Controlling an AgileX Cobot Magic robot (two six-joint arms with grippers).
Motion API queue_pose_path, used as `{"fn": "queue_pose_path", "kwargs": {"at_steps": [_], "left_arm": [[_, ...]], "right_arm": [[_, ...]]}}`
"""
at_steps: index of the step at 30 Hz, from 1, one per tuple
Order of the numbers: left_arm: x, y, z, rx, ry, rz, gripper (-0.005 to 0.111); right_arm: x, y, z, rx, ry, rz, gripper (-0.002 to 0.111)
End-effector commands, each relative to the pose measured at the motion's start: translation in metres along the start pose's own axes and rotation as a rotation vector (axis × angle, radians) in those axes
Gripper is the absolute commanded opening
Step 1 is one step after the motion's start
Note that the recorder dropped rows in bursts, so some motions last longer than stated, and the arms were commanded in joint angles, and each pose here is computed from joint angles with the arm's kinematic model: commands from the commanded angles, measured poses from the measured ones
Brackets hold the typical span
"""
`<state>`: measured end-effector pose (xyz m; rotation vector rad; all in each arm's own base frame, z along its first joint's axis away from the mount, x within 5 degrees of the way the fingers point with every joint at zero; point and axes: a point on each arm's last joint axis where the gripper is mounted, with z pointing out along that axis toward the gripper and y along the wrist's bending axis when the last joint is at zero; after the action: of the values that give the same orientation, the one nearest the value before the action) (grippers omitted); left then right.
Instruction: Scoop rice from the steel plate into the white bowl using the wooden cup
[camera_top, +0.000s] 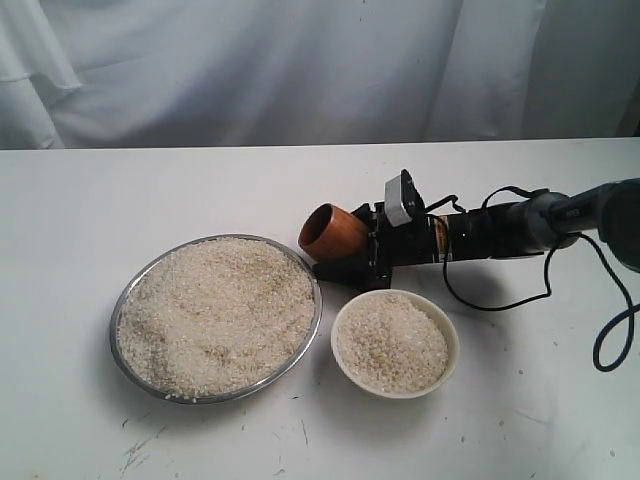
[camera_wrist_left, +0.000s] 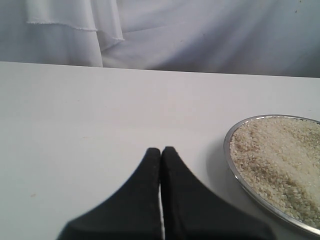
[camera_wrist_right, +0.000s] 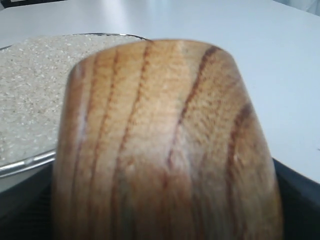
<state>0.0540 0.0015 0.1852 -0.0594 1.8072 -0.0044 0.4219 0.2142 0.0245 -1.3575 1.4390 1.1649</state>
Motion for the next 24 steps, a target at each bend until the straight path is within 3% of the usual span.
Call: {"fn": "queue_pose_path", "kwargs": {"at_steps": [1,24], "left_arm": [[0.0008,-0.0001,0.0002,0.003,-0.006,0.001,0.000],[0.0008,-0.0001,0.0002,0.003,-0.006,0.001,0.000]], "right_arm": [[-0.0029,0.0002,-0.0055,-0.022,0.038,-0.018,0.000],[-0.0094,-0.0032,-0.0090,0.005,0.015,0.024,0.000]]}}
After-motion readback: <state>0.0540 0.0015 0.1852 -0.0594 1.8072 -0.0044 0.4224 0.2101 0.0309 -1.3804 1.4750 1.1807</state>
